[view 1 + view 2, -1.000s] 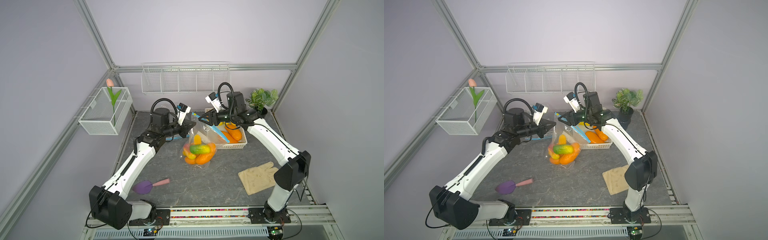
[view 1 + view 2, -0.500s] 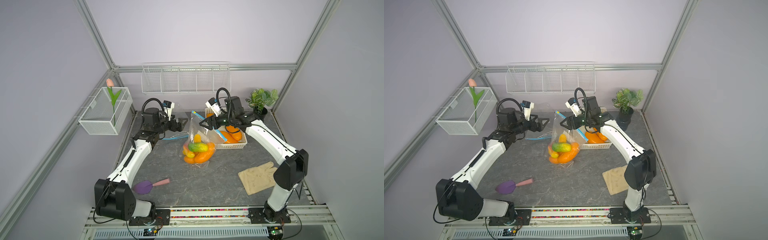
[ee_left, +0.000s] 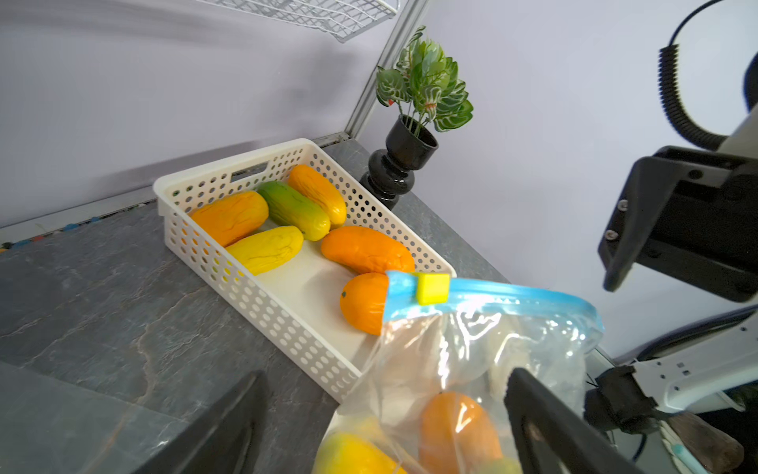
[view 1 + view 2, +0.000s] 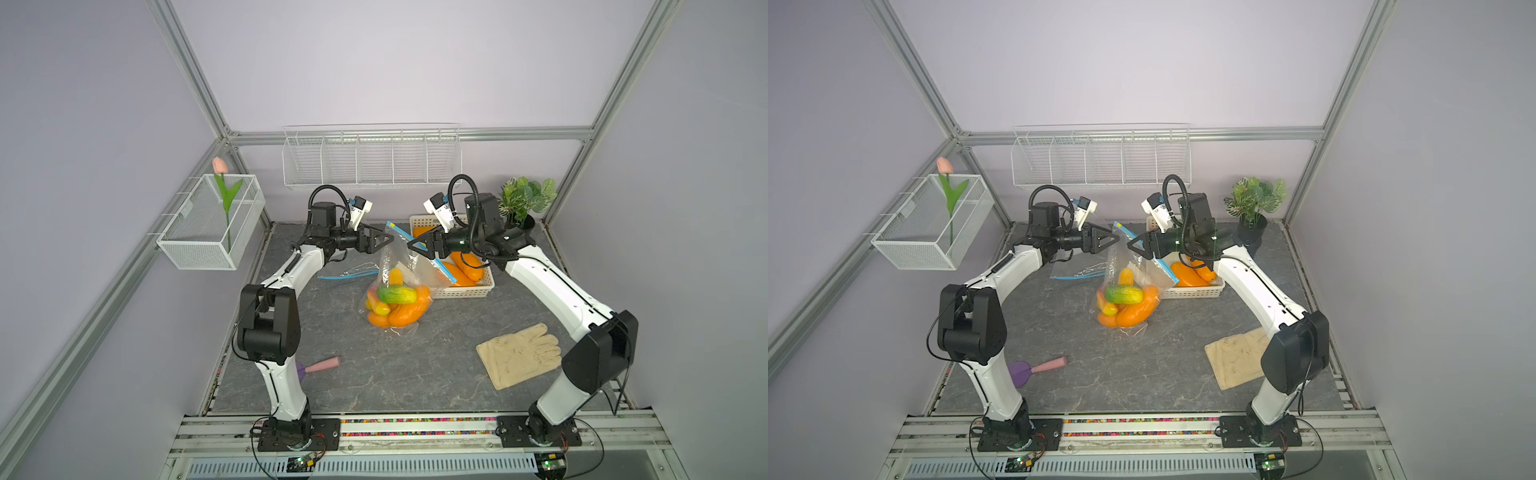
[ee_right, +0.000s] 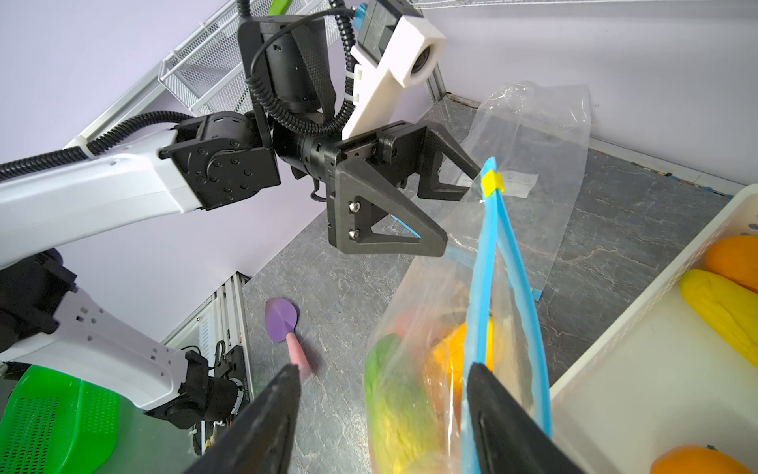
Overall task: Place the mango in a zip-top bag and seal the zipper
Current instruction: Pick up the zipper food storage bag at the center of the board.
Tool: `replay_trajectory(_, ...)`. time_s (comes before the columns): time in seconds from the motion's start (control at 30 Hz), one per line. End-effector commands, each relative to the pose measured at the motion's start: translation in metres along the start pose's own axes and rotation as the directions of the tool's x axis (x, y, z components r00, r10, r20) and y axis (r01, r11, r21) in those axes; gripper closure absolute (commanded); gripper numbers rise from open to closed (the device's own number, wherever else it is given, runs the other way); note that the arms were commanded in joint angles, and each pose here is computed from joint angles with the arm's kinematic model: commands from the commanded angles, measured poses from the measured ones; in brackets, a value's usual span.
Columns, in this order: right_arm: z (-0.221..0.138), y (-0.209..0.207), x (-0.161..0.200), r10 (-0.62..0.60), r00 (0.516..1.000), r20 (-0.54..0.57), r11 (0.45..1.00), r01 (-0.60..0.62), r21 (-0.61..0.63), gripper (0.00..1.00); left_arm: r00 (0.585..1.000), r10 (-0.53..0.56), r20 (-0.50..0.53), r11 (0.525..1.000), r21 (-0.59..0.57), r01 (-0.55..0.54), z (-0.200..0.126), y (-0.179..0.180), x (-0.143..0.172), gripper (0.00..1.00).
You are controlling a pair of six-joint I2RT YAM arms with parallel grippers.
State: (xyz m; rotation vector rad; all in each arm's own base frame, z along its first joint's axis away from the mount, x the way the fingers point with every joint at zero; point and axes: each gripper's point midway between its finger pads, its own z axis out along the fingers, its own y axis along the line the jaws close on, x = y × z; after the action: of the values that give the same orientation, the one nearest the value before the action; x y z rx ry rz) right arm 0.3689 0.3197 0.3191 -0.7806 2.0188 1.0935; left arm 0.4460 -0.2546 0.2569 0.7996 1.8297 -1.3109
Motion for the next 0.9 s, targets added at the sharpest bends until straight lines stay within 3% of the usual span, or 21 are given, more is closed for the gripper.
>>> replay_trajectory(0.0, -0.007, 0.002, -0.003, 0.000, 1.000, 0.022, 1.000, 0.000, -0.014, 0.33, 0.999, 0.046, -0.001, 0.993, 0.109, -0.045, 0.004, -0.018, -0.006, 0.29)
replay_trajectory(0.3, -0.007, -0.010, -0.013, 0.039, 0.998, 0.043, 0.999, -0.040, 0.006, 0.34, 0.997, 0.064, -0.039, 0.987, 0.148, -0.057, 0.007, -0.031, 0.001, 0.73)
replay_trajectory(0.33, -0.007, -0.013, -0.014, 0.041, 0.998, 0.041, 0.999, -0.042, 0.019, 0.33, 0.997, 0.064, -0.039, 0.987, 0.148, -0.058, 0.007, -0.032, 0.000, 0.80)
replay_trajectory(0.37, -0.006, -0.015, -0.015, 0.041, 0.999, 0.035, 0.999, -0.042, 0.028, 0.33, 0.997, 0.066, -0.036, 0.988, 0.141, -0.060, 0.006, -0.033, -0.002, 0.95)
replay_trajectory(0.4, -0.005, -0.017, -0.015, 0.037, 0.999, 0.026, 0.998, -0.038, 0.040, 0.32, 0.997, 0.069, -0.031, 0.990, 0.126, -0.065, 0.005, -0.034, -0.005, 1.00)
replay_trajectory(0.57, 0.008, -0.019, -0.018, 0.006, 1.000, -0.025, 0.998, -0.005, 0.062, 0.22, 0.995, 0.099, -0.012, 0.990, 0.098, -0.098, -0.006, -0.052, -0.016, 1.00)
replay_trajectory(0.73, 0.025, -0.010, -0.025, -0.025, 0.997, -0.067, 1.000, 0.025, 0.007, 0.21, 0.985, 0.171, 0.021, 0.983, 0.056, -0.172, -0.023, -0.081, -0.023, 1.00)
replay_trajectory(0.87, 0.039, 0.012, -0.027, -0.062, 0.994, -0.094, 0.993, 0.051, -0.107, 0.25, 0.977, 0.212, 0.025, 0.976, 0.045, -0.213, -0.031, -0.099, -0.024, 1.00)
